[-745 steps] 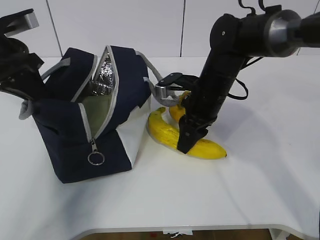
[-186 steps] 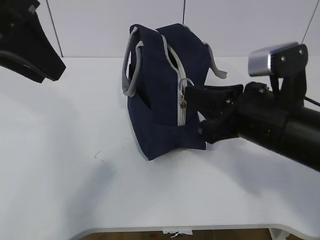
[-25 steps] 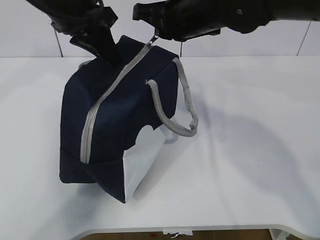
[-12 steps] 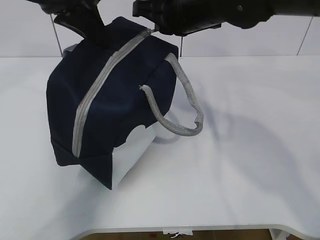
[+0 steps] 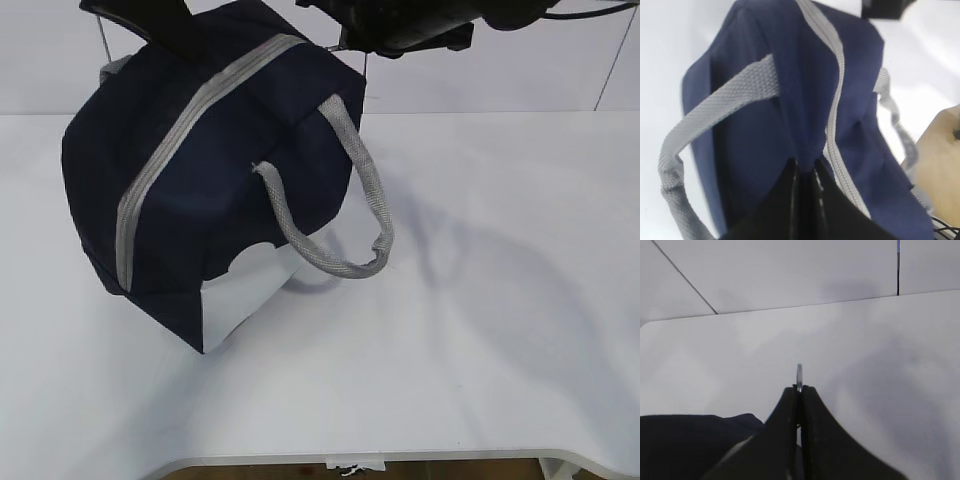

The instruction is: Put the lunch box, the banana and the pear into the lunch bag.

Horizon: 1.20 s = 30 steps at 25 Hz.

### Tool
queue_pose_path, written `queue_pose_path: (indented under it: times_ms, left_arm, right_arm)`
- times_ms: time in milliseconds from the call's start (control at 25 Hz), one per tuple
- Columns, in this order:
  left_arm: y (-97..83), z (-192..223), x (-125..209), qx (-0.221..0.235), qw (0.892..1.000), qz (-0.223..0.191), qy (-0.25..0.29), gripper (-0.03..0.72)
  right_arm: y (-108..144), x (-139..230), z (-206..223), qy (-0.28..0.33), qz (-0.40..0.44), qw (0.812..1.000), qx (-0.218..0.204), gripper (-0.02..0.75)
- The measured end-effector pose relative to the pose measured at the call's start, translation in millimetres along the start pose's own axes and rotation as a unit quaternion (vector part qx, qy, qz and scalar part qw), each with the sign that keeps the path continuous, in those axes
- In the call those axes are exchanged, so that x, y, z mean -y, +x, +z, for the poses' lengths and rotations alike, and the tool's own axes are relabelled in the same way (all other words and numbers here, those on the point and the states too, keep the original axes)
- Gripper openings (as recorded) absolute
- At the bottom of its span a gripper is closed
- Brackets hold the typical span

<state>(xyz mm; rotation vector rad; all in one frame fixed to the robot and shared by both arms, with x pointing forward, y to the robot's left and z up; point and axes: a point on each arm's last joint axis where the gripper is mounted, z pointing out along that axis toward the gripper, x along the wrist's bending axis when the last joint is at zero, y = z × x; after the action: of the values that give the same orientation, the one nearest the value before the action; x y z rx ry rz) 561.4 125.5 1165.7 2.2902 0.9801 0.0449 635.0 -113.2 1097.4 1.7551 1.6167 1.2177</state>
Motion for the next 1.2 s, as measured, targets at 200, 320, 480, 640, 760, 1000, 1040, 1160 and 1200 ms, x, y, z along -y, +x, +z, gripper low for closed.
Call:
queue_pose_path:
  times_ms: [200, 320, 480, 640, 760, 1000, 1040, 1160, 1200]
  left_arm:
    - [-5.1, -4, -1, 0.016, 1.0, -0.004, -0.011, -0.006]
    - [-7.7, -5, -1, 0.029, 0.999, -0.008, -0.013, -0.006]
    - [-10.2, -9, -1, 0.03, 0.999, -0.006, -0.018, -0.006]
    - [-12.0, -13, -1, 0.03, 0.999, -0.004, -0.02, -0.006]
    - [-12.0, -13, 0, 0.031, 0.999, -0.004, -0.019, -0.006]
    - [-11.8, -12, 0, 0.031, 0.999, -0.004, -0.014, -0.006]
    - [-11.0, -10, 0, 0.032, 0.999, -0.005, -0.012, -0.006]
    - [-8.2, -4, 0, 0.035, 0.999, -0.009, -0.005, -0.006]
    - [-6.9, 0, 0, 0.037, 0.999, -0.011, -0.002, -0.006]
  right_arm:
    - [-4, 0, 0, 0.01, 0.007, 1.0, 0.014, 0.001]
    - [-6, 3, 3, 0.021, 0.008, 1.0, 0.023, 0.001]
    - [-9, 14, 15, 0.045, 0.0, 0.998, 0.037, 0.001]
    - [-10, 22, 24, 0.059, 0.004, 0.997, 0.04, 0.001]
    - [-10, 26, 26, 0.074, 0.007, 0.996, 0.039, 0.001]
    - [-11, 27, 26, 0.083, 0.014, 0.996, 0.036, 0.001]
    - [-11, 27, 26, 0.084, 0.012, 0.996, 0.037, 0.001]
    - [-12, 29, 26, 0.095, 0.008, 0.995, 0.04, 0.001]
    - [-13, 29, 26, 0.098, 0.01, 0.994, 0.041, 0.001]
